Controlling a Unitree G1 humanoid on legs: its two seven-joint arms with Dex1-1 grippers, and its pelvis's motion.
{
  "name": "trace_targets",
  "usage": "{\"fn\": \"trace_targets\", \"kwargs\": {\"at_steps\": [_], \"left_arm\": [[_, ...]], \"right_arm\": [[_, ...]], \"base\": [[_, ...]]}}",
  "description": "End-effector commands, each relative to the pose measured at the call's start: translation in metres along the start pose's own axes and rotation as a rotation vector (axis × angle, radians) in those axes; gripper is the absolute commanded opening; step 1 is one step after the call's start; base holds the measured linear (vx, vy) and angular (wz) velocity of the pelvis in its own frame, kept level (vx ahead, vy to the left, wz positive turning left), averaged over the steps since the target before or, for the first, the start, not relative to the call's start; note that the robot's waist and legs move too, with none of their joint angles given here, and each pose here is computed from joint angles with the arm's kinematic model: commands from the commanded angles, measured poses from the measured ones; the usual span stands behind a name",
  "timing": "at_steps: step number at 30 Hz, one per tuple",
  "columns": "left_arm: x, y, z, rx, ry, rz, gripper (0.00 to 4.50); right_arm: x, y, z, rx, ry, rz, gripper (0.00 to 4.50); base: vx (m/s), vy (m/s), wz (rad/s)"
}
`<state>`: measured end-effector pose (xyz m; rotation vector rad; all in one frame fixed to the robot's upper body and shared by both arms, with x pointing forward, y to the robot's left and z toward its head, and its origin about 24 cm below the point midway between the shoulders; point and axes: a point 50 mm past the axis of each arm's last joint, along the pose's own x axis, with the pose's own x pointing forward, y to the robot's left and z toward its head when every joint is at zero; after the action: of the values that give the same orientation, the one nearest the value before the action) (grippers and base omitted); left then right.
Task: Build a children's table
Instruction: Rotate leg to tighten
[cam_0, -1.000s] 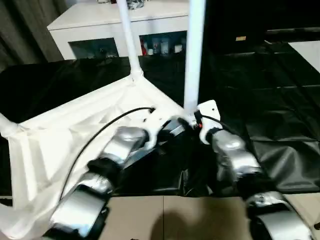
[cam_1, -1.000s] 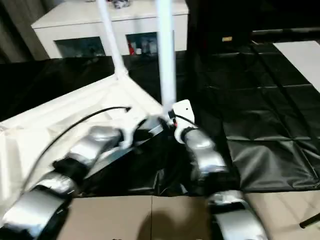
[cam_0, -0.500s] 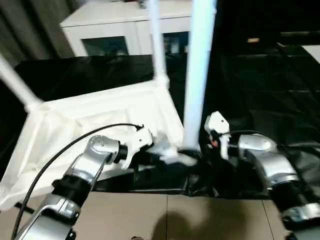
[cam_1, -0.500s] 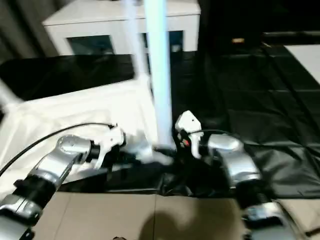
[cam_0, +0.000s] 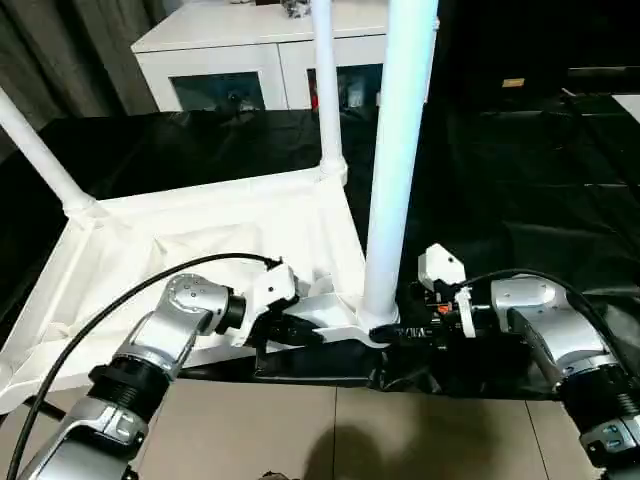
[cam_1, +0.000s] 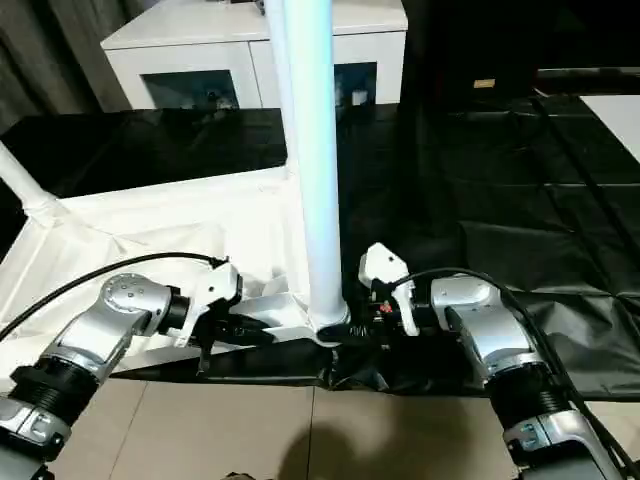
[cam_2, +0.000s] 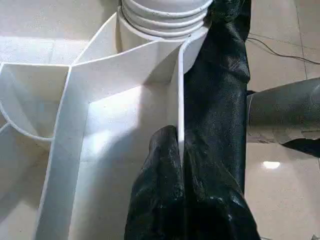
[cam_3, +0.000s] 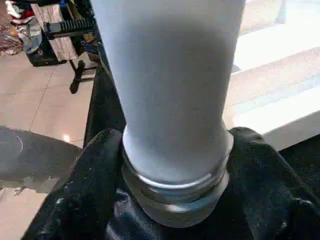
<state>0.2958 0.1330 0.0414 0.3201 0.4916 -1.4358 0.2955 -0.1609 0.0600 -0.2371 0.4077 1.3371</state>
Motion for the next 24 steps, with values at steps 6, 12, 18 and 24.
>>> {"fn": "trace_targets", "kwargs": {"at_steps": [6,12,18,24], "left_arm": [[-0.001,0.0,0.01,0.036,-0.022,-0.021,0.0],[0.013,0.014,0.008,0.001,0.002,0.149,0.0],[0.036,0.034,0.027,-0.095,-0.073,0.39,0.0],[0.055,0.051,0.046,-0.21,-0.116,0.599,0.0]], "right_arm": [[0.006,0.002,0.003,-0.022,-0.024,0.01,2.73],[0.025,-0.024,0.004,0.07,-0.118,-0.39,2.71],[0.052,-0.026,0.001,0.23,-0.182,-0.631,2.7],[0.068,-0.035,0.0,0.281,-0.133,-0.919,2.7]], "base": [[0.0,0.0,0.0],[0.0,0.0,0.0],[0.0,0.0,0.0],[0.0,0.0,0.0]]}}
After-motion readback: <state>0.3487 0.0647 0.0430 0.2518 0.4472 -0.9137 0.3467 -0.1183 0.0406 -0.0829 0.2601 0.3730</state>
